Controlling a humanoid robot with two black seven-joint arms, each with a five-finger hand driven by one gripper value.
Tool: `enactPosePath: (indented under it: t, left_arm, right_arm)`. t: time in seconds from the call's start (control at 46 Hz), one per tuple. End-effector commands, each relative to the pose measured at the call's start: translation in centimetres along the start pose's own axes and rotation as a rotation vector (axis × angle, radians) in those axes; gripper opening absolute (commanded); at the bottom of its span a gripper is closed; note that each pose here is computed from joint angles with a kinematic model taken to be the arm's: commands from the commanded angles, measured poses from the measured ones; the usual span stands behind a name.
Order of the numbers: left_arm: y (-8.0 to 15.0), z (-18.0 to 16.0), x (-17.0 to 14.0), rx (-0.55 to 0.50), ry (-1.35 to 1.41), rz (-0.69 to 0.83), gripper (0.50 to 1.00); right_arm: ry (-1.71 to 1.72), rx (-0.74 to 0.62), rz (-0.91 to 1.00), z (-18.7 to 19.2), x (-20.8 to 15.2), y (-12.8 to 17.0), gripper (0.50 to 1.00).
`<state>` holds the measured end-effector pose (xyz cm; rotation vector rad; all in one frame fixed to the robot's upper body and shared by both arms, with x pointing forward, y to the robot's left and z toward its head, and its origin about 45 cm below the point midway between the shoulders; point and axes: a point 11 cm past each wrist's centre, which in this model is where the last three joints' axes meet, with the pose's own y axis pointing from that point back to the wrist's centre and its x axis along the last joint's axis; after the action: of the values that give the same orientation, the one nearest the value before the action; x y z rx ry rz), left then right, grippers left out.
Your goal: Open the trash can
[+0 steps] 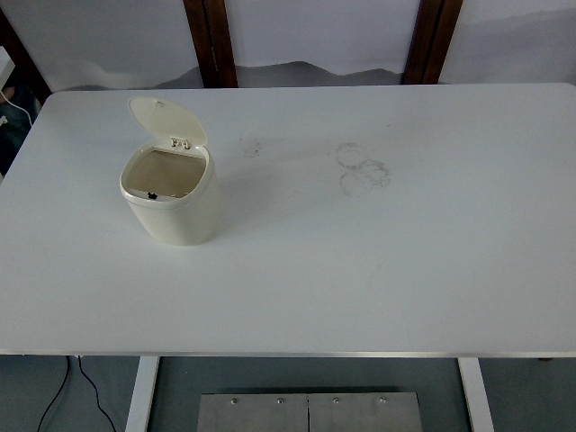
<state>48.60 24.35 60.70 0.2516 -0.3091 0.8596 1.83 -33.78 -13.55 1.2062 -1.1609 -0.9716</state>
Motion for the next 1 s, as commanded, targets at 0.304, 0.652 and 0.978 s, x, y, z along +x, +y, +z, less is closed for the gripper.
enactPosePath:
  t: [0.304, 0.652, 0.978]
  left_arm:
    - [2.8, -5.4, 5.4, -0.199, 0.34, 0.155, 1.0]
    - [6.8, -15.9, 7.9, -0.232, 0.576, 0.311, 1.0]
    - [10.4, -23.5, 7.9, -0.312, 0.694, 0.448, 1.0]
  right_arm:
    - [0.0, -0.003, 0.0, 0.2, 0.0, 0.0, 0.995]
    - [0.0, -0.003, 0.0, 0.2, 0.0, 0.0, 0.995]
    - [0.001, -0.008, 0.0, 0.2, 0.0, 0.0, 0.995]
